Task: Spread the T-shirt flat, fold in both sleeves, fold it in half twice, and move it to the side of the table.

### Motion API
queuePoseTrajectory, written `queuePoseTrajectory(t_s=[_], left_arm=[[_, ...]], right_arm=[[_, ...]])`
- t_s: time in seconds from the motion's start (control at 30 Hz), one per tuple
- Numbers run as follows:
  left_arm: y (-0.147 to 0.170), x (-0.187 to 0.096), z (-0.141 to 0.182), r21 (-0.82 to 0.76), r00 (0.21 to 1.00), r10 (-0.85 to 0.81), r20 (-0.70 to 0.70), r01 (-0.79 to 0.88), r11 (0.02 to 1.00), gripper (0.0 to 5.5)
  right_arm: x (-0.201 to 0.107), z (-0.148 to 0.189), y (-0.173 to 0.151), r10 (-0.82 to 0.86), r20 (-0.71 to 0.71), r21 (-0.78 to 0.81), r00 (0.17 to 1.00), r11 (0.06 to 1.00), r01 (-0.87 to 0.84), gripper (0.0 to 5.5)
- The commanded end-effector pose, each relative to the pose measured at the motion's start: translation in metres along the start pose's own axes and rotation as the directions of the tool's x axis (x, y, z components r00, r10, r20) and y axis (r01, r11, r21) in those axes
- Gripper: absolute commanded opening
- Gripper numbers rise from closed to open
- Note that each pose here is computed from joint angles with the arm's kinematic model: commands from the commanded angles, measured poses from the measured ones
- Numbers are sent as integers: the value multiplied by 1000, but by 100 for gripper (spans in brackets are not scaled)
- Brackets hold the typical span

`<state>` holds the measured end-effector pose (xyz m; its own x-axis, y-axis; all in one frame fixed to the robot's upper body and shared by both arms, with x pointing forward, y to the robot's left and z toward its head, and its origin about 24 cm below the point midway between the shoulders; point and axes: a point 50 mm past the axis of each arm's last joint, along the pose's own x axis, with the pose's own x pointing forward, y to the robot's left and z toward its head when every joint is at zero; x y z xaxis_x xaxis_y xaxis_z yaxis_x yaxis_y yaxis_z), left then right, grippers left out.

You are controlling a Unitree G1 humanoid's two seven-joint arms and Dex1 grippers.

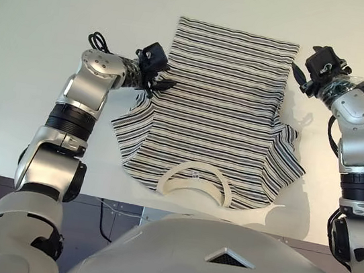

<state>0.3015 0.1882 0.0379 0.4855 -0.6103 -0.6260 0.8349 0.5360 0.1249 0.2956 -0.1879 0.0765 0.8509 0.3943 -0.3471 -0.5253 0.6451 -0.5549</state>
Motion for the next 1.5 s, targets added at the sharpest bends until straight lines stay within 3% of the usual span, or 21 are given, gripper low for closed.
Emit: queuePoseTrajectory(t_s=[0.03,0.1,0.2,0.4,0.53,0.67,0.73,0.87,0.97,1.03,1.07,1.1,1.17,1.27,1.37,1.5], left_arm=[[11,-14,20,-73,982,141,128,-132,988,220],[20,-36,37,-177,921,290,261,-249,952,220],[16,-64,39,-285,844,442,302,-363,887,220],[-15,-114,-37,-499,659,750,62,-630,595,220],[-51,-128,-69,-492,636,771,-27,-680,544,220],[-78,-138,-84,-251,667,743,-49,-728,638,220],[-80,-149,-83,-183,677,735,-33,-727,662,220],[-91,-153,-68,-525,925,378,31,-307,794,220],[-105,-168,-81,-700,971,234,-40,-195,687,220],[-111,-175,-88,-601,962,250,-110,-264,754,220],[-107,-177,-87,-473,946,296,-132,-323,820,220],[-100,-179,-81,-284,931,346,-113,-364,887,220],[-96,-178,-66,104,925,379,-13,-376,921,220],[-123,-173,-64,508,983,171,71,-184,842,220],[-132,-177,-82,635,997,82,-3,-62,770,220],[-99,-163,-86,806,997,67,-42,-6,592,220]], right_arm=[[-36,25,33,289,199,67,936,949,-307,256],[-52,29,45,418,228,44,880,898,-438,256],[-49,11,54,469,88,-33,879,883,-468,256],[-68,-34,67,544,-136,-117,828,821,-559,256],[-80,-42,62,515,-158,-100,842,840,-533,256],[-84,-21,46,369,-24,-30,929,929,-369,256],[-94,6,34,264,114,95,958,957,-275,256],[-102,40,33,100,264,312,959,932,-184,256],[-102,32,31,-8,207,384,978,921,-74,256],[-104,23,31,-82,148,413,986,911,14,256],[-105,17,30,-116,118,416,986,907,57,256],[-107,11,28,-155,82,419,985,902,107,256],[-107,0,23,-215,28,403,976,896,185,256],[-100,-4,23,-233,14,370,972,905,212,256],[-96,-4,21,-222,25,352,975,914,200,256],[-89,-2,28,-206,39,339,978,923,181,256]])
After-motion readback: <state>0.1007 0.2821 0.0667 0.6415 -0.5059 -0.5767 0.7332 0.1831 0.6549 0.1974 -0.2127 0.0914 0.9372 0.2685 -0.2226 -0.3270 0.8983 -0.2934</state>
